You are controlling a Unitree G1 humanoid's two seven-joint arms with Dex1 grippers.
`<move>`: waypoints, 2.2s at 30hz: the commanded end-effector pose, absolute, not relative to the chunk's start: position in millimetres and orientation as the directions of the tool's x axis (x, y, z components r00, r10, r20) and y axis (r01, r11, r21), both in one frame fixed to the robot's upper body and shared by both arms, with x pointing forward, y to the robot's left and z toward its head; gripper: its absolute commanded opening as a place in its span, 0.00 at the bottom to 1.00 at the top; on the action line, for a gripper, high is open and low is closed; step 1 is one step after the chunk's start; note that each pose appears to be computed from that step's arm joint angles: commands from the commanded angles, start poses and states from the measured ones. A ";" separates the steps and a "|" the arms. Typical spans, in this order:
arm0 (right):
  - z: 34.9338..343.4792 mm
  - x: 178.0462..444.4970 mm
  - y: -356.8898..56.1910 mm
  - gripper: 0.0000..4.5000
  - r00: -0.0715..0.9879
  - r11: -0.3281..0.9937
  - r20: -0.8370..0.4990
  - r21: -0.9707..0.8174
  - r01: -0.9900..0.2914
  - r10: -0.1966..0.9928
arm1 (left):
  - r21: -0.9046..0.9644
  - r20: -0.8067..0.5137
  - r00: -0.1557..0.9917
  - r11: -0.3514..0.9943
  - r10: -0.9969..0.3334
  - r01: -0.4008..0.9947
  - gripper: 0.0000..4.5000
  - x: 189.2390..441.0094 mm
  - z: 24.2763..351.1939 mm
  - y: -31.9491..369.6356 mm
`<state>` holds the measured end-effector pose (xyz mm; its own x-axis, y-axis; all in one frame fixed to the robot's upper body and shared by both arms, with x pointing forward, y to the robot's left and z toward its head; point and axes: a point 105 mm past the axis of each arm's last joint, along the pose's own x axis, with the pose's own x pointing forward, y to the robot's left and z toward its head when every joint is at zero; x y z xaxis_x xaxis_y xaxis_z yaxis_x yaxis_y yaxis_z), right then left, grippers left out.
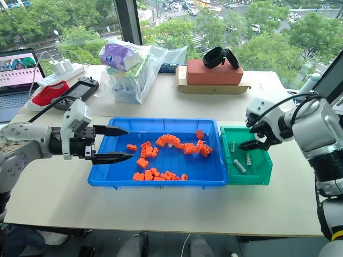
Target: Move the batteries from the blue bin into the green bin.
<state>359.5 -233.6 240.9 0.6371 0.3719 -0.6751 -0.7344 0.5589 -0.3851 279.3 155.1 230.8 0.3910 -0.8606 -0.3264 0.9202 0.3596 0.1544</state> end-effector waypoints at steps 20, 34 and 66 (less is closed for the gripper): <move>197.4 389.6 -57.0 1.00 0.411 0.273 -0.620 -0.309 -0.911 0.668 | 0.169 -0.313 0.523 0.496 -0.793 0.852 1.00 253.4 227.3 170.9; 178.8 406.6 -46.0 0.46 0.443 0.343 -0.623 -0.283 -0.896 0.645 | 0.175 -0.284 0.556 0.528 -0.781 0.831 1.00 253.1 234.0 174.5; 217.0 344.0 -83.8 0.10 0.204 0.132 -0.578 -0.164 -0.978 0.790 | 0.257 -0.293 0.580 0.522 -0.760 0.813 1.00 272.8 234.8 182.0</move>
<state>356.9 -85.4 211.8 0.2542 0.7756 -0.5778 -0.9670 0.2160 -0.1354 273.3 184.7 226.8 0.5849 -0.7523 -0.3031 0.8110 0.5462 0.2095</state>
